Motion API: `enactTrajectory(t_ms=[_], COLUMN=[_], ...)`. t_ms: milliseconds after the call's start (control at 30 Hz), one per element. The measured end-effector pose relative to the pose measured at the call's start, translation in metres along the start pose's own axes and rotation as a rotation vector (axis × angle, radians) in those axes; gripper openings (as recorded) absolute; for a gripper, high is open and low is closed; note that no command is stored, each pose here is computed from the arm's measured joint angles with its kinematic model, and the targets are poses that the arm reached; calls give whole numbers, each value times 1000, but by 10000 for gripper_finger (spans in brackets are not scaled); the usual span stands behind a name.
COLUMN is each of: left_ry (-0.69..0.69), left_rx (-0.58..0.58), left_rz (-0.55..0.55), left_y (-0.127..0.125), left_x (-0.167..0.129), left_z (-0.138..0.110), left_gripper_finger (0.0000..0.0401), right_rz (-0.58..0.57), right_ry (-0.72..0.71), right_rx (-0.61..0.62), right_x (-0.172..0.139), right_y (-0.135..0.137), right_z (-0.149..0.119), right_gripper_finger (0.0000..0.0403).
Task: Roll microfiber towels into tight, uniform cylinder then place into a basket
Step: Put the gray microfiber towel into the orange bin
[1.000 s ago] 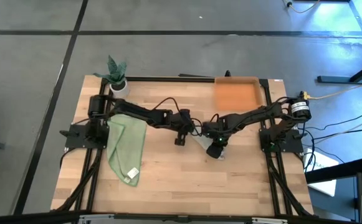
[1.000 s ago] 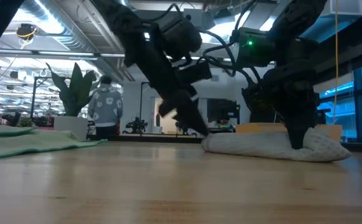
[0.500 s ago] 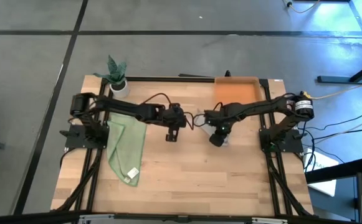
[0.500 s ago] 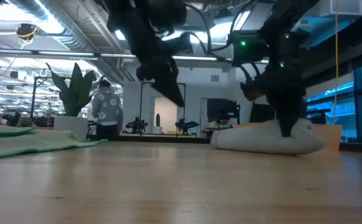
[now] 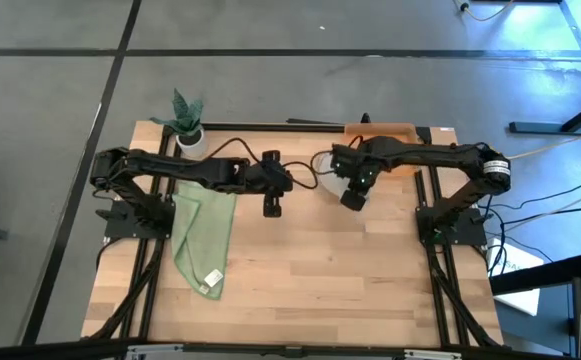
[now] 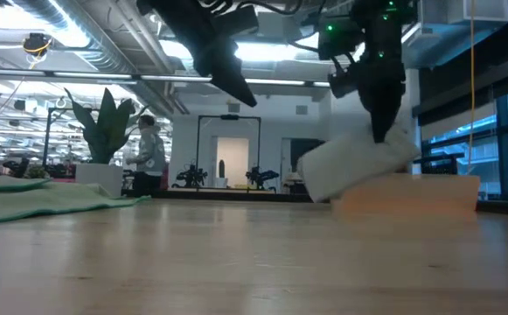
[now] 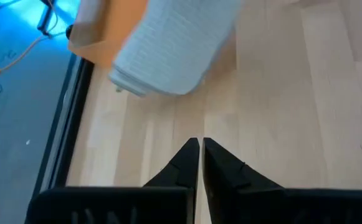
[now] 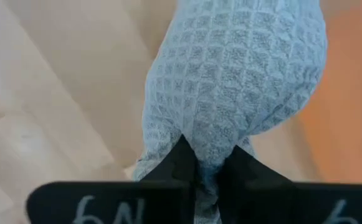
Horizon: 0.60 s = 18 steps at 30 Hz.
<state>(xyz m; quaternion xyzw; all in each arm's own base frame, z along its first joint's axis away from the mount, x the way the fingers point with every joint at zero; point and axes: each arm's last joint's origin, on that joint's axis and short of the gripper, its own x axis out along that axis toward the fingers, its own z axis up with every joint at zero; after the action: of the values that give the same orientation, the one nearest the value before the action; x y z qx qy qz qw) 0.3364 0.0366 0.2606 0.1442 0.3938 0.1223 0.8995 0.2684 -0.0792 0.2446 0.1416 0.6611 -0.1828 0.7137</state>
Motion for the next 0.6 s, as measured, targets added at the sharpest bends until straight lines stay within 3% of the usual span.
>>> enactTrajectory(t_ms=[433, 600], left_ry=[13, 13], left_rx=[1, 1], left_rz=[-3, -3], left_y=[0, 0], left_x=[-2, -2], left_z=[-1, -1], left_gripper_finger=[14, 14], right_rz=[-302, -414], right_ry=[-9, 48], right_rx=[-68, 15], right_x=[-63, -74], right_y=[-49, -78], right_z=[10, 3], right_gripper_finger=[32, 32])
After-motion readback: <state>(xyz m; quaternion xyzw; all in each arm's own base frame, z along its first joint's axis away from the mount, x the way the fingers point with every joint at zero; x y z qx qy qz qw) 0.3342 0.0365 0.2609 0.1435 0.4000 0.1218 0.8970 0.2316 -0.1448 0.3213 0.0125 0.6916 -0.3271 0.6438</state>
